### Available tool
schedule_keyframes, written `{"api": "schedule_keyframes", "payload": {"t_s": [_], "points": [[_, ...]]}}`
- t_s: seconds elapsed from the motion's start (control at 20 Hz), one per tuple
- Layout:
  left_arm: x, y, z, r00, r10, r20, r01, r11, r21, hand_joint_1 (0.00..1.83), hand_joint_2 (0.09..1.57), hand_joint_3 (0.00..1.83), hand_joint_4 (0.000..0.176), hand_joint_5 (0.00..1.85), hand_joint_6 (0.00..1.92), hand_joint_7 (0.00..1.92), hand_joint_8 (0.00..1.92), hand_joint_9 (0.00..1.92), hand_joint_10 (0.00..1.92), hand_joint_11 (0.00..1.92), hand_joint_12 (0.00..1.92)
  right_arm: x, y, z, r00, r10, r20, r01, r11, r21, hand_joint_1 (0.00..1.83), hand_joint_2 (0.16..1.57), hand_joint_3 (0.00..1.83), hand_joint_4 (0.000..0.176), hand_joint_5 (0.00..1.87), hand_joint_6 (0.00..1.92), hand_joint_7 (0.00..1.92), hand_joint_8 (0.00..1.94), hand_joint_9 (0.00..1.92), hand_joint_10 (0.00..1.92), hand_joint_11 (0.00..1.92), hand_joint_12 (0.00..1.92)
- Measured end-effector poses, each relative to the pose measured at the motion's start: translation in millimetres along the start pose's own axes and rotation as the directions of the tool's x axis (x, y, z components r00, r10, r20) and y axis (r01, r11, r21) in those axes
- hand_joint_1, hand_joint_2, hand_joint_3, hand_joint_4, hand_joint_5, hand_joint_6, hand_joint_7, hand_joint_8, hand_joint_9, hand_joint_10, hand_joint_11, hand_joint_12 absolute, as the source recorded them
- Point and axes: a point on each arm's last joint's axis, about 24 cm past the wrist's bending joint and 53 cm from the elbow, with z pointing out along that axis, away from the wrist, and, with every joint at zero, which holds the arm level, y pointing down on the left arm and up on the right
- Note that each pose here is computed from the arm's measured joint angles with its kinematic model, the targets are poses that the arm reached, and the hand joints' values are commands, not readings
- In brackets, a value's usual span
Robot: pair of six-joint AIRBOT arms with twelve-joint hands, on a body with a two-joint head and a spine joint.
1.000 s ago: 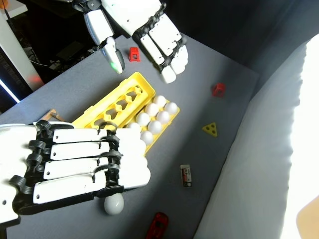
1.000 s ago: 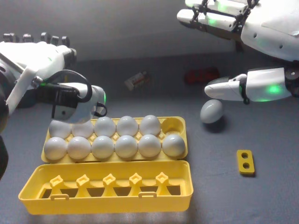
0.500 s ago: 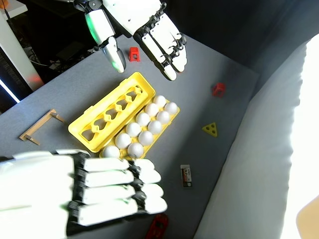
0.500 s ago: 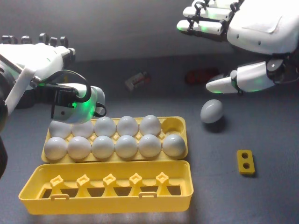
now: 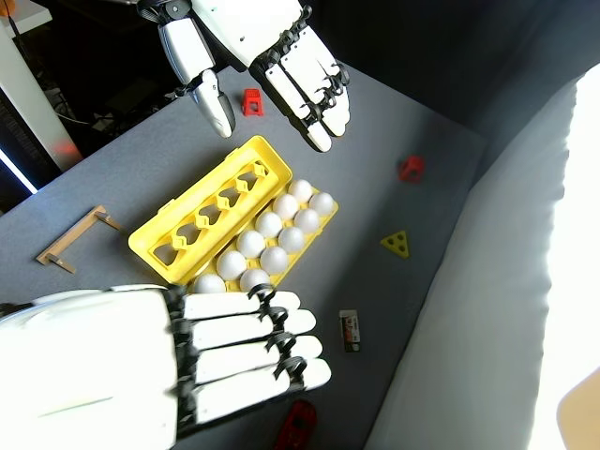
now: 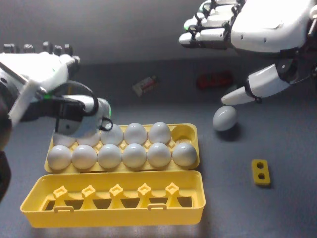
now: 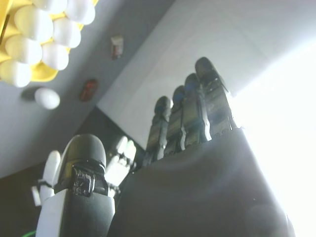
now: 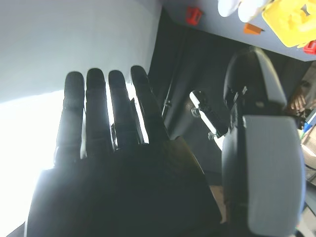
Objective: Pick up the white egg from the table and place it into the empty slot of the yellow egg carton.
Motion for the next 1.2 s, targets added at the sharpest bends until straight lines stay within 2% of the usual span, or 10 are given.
{"api": "schedule_keyframes", "payload": {"t_s": [0.05, 0.15, 0.3, 0.45, 0.55, 0.65, 0.75, 0.9, 1.0, 1.2], "points": [[2.9, -0.7, 0, 1.0000, -0.006, -0.006, 0.006, 1.0000, 0.001, 0.10, 1.37, 0.00, 0.019, 0.05, 0.01, 0.00, 0.00, 0.04, 0.00, 0.00, 0.45, 3, -3.2, 3, 1.000, 0.003, -0.016, -0.003, 1.000, 0.015, 0.59, 1.04, 0.00, 0.000, 0.16, 0.02, 0.06, 0.00, 0.11, 0.01, 0.00, 0.36], [4.6, -7.6, 0, 1.0000, 0.002, -0.005, -0.002, 0.9998, 0.019, 0.10, 1.37, 0.00, 0.019, 0.05, 0.01, 0.00, 0.00, 0.04, 0.00, 0.00, 0.45, 9, -8.8, 6, 0.997, 0.056, -0.053, -0.055, 0.998, 0.020, 0.73, 1.03, 0.00, 0.000, 0.17, 0.02, 0.06, 0.00, 0.11, 0.01, 0.00, 0.37], [8.5, -11.0, 0, 1.0000, 0.004, 0.002, -0.004, 0.9995, 0.030, 0.09, 1.36, 0.00, 0.018, 0.05, 0.01, 0.00, 0.00, 0.04, 0.00, 0.00, 0.45, 12, -3.8, 10, 0.990, 0.091, -0.108, -0.092, 0.996, -0.002, 0.86, 1.00, 0.00, 0.000, 0.21, 0.04, 0.06, 0.00, 0.12, 0.01, 0.00, 0.37], [14.2, -5.4, 2, 0.9999, 0.010, -0.007, -0.010, 0.9998, 0.015, 0.09, 1.36, 0.00, 0.018, 0.05, 0.01, 0.00, 0.00, 0.04, 0.00, 0.00, 0.45, 35, 3.7, 14, 0.975, 0.056, -0.216, -0.062, 0.998, -0.022, 0.90, 1.00, 0.00, 0.000, 0.24, 0.03, 0.03, 0.00, 0.06, 0.00, 0.00, 0.18], [15.7, -4.9, 2, 0.9998, 0.017, -0.005, -0.017, 0.9998, 0.011, 0.09, 1.36, 0.00, 0.018, 0.05, 0.01, 0.00, 0.00, 0.05, 0.00, 0.00, 0.45, 41, 5.9, 17, 0.968, 0.054, -0.244, -0.061, 0.998, -0.023, 0.92, 1.00, 0.00, 0.000, 0.25, 0.02, 0.01, 0.00, 0.01, 0.00, 0.00, 0.10], [19.7, -9.6, 2, 0.9998, 0.017, -0.012, -0.017, 0.9995, 0.025, 0.09, 1.36, 0.00, 0.018, 0.06, 0.01, 0.00, 0.00, 0.05, 0.00, 0.00, 0.46, 46, 0.5, 25, 0.960, 0.044, -0.278, -0.043, 0.999, 0.011, 0.96, 0.99, 0.00, 0.000, 0.29, 0.04, 0.00, 0.00, 0.00, 0.00, 0.00, 0.01], [21.8, -12.9, 1, 0.9997, 0.019, -0.017, -0.019, 0.9992, 0.034, 0.08, 1.36, 0.00, 0.019, 0.06, 0.01, 0.00, 0.00, 0.05, 0.00, 0.00, 0.46, 52, -4.1, 28, 0.952, 0.029, -0.305, -0.024, 1.000, 0.020, 1.01, 0.97, 0.00, 0.000, 0.39, 0.07, 0.00, 0.00, 0.00, 0.00, 0.00, 0.00], [21.4, -20.7, 2, 0.9999, 0.016, -0.004, -0.016, 0.9985, 0.052, 0.13, 1.36, 0.00, 0.030, 0.09, 0.01, 0.01, 0.00, 0.04, 0.00, 0.00, 0.49, 54, -15.9, 34, 0.948, 0.001, -0.318, 0.014, 0.999, 0.047, 1.02, 0.97, 0.00, 0.000, 0.41, 0.08, 0.00, 0.00, 0.01, 0.00, 0.00, 0.00], [20.7, -22.9, 1, 1.0000, 0.002, 0.000, -0.002, 0.9981, 0.062, 0.14, 1.37, 0.00, 0.030, 0.11, 0.01, 0.01, 0.00, 0.04, 0.00, 0.00, 0.43, 54, -19.8, 44, 0.951, -0.006, -0.310, 0.024, 0.998, 0.056, 1.02, 0.97, 0.00, 0.000, 0.43, 0.09, 0.00, 0.00, 0.01, 0.00, 0.00, 0.00], [21.5, -22.9, 1, 1.0000, 0.007, 0.002, -0.007, 0.9981, 0.062, 0.11, 1.38, 0.00, 0.030, 0.10, 0.00, 0.01, 0.00, 0.03, 0.00, 0.00, 0.32, 65, -23.4, 57, 0.947, -0.042, -0.317, 0.063, 0.997, 0.054, 1.03, 0.97, 0.00, 0.000, 0.45, 0.09, 0.01, 0.00, 0.02, 0.01, 0.00, 0.00]]}}
